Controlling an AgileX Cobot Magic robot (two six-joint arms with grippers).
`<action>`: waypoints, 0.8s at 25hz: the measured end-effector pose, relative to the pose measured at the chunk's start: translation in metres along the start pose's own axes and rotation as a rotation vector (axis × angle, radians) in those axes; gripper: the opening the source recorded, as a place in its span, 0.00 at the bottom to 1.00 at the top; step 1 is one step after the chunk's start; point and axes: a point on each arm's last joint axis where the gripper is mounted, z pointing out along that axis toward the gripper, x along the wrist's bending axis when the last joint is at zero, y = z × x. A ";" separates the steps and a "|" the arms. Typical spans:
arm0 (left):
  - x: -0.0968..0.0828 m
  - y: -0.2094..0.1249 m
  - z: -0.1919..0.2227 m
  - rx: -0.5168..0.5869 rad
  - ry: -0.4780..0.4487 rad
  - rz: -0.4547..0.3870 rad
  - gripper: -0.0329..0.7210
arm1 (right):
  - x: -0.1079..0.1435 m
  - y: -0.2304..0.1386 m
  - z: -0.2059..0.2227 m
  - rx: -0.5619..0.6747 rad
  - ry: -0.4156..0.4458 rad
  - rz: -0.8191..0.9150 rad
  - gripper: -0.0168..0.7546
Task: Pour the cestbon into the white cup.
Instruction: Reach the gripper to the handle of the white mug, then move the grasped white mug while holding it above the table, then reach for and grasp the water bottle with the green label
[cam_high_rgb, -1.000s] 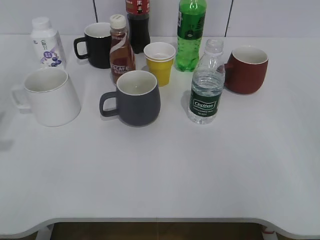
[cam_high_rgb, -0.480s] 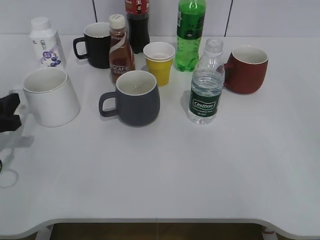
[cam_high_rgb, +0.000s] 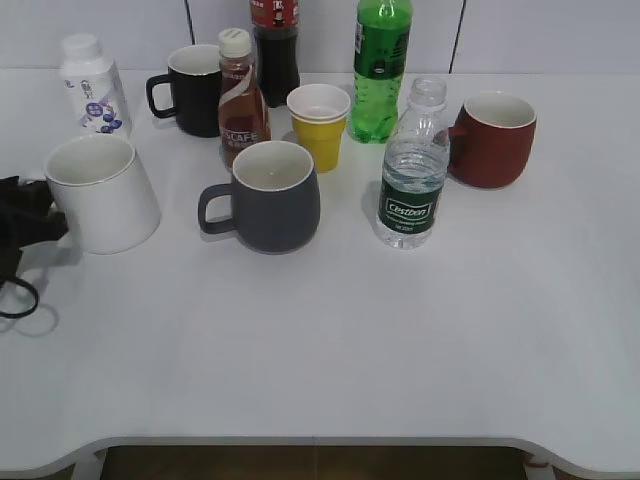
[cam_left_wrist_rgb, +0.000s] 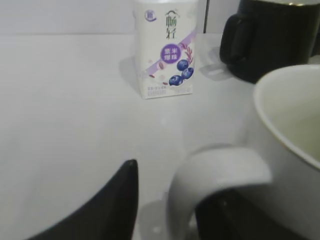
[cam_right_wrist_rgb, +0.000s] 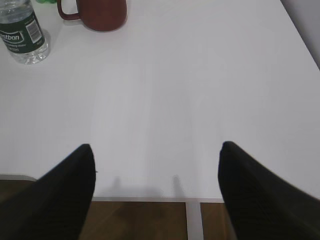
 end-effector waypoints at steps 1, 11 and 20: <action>0.000 0.000 0.004 0.001 -0.001 0.001 0.40 | 0.000 0.000 0.000 0.000 0.000 0.000 0.77; -0.005 0.009 0.008 -0.008 -0.059 0.053 0.09 | 0.005 0.038 0.007 -0.227 0.037 -0.092 0.77; -0.008 0.043 -0.006 -0.093 -0.073 0.083 0.09 | 0.011 0.111 0.089 -0.455 0.055 -0.023 0.74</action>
